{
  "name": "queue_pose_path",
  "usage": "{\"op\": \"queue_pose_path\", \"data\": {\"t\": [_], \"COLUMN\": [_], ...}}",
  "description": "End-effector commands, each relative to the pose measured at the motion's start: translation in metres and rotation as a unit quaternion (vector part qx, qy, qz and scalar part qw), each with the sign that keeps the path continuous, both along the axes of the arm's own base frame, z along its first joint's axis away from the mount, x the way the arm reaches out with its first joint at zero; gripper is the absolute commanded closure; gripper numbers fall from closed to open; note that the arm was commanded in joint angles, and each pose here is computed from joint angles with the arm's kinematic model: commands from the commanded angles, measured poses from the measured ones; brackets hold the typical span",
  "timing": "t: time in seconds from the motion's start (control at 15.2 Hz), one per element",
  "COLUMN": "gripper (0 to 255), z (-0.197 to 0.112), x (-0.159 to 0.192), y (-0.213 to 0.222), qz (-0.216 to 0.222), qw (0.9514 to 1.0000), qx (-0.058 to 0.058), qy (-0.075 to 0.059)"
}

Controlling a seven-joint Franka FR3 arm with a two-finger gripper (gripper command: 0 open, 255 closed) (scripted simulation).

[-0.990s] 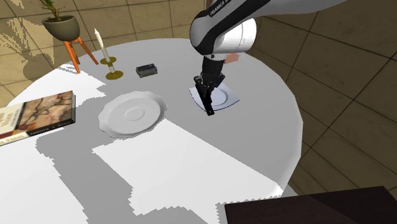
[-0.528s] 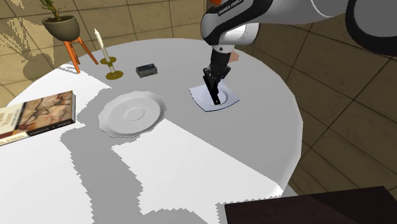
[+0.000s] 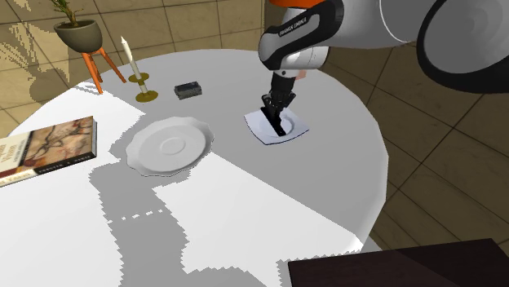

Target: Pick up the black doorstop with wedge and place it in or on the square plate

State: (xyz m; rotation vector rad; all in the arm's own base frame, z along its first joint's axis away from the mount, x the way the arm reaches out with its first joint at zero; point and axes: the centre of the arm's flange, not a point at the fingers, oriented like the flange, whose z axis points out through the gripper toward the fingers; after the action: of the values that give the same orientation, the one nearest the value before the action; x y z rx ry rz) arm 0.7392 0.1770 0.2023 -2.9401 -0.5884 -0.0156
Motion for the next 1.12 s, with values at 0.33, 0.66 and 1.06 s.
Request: {"op": "queue_pose_path", "data": {"t": [0.33, 0.66, 1.06], "gripper": [255, 0, 0], "z": [-0.02, -0.02, -0.007], "x": [0.0, 0.001, 0.0], "y": [0.0, 0.001, -0.002], "qz": [0.0, 0.0, 0.0], "qw": [1.0, 1.0, 1.0], "qx": [-0.001, -0.001, -0.001], "qy": [0.003, 0.003, 0.003]}}
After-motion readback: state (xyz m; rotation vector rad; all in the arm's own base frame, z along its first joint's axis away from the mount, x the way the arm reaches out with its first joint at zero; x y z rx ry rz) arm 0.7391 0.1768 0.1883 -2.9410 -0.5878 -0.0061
